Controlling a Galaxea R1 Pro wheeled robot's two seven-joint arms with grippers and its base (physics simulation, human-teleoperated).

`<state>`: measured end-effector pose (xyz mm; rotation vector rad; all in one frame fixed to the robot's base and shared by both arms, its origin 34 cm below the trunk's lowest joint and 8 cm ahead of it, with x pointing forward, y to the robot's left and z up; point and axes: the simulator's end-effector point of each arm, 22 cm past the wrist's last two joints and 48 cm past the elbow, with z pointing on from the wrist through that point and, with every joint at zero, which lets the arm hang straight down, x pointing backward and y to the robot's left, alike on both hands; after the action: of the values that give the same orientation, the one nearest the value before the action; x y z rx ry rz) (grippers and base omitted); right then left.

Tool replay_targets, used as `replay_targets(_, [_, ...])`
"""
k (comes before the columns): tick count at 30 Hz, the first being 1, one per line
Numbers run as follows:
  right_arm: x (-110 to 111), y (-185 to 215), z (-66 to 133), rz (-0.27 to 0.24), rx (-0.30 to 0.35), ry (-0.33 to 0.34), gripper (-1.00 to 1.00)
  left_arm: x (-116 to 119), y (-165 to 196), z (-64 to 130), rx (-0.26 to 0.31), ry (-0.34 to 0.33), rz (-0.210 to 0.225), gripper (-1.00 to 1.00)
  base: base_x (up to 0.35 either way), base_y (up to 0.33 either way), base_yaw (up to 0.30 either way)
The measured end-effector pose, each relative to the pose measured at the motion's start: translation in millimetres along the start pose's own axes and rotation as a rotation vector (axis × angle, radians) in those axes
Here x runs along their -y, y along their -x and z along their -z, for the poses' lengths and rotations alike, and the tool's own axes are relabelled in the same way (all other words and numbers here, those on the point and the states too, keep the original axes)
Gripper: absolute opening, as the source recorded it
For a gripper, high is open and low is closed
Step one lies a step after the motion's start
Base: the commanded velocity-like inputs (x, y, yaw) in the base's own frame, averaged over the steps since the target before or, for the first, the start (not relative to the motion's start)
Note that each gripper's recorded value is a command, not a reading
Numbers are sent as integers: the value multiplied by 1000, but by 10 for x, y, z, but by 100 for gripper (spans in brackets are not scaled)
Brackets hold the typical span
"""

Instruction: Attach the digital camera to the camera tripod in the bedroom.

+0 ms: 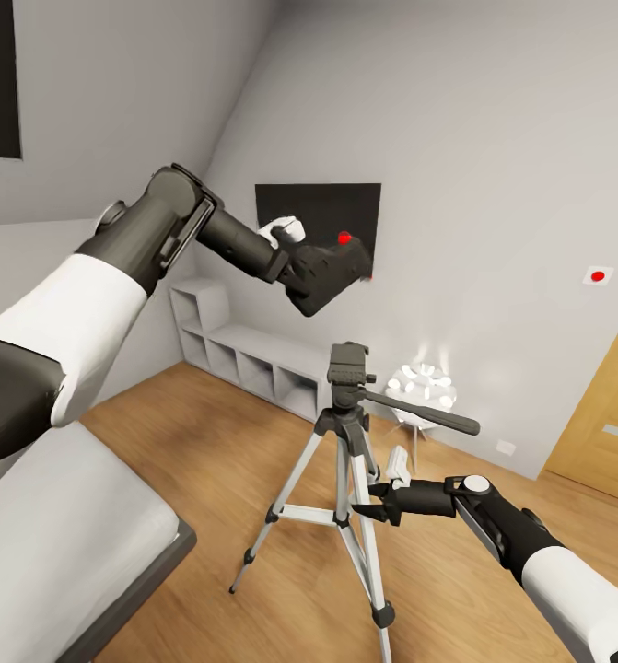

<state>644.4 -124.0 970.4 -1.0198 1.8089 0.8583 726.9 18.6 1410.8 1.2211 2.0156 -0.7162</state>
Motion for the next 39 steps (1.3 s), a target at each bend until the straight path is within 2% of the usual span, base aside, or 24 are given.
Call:
replay_targets(6, [-11, 2, -4, 1, -1, 0, -100, 33, -162, -128, -79, 8, -27, -100, 0, 0, 0])
replay_targets(14, [-22, 6, -11, 3, -2, 0, -100, 164, -226, -185, -114, -35, -40, -100, 0, 0, 0])
replay_targets(16, [3, -40, 9, -20, 5, -2, -100, 214, -133, -193, -105, -47, -50, -100, 0, 0, 0])
replay_targets(22, [103, -82, 170, -21, 5, -26, -100, 274, 56, -43, -72, -34, -64, -100, 0, 0, 0])
replay_targets(32, [428, -111, 550, -41, 17, -113, -100, 194, -147, -147, -80, -56, -28, -100, 0, 0, 0])
replay_targets(39, [504, -49, 617, -53, 47, -136, -100, 191, -154, -149, -79, -57, -28, -100, 0, 0, 0])
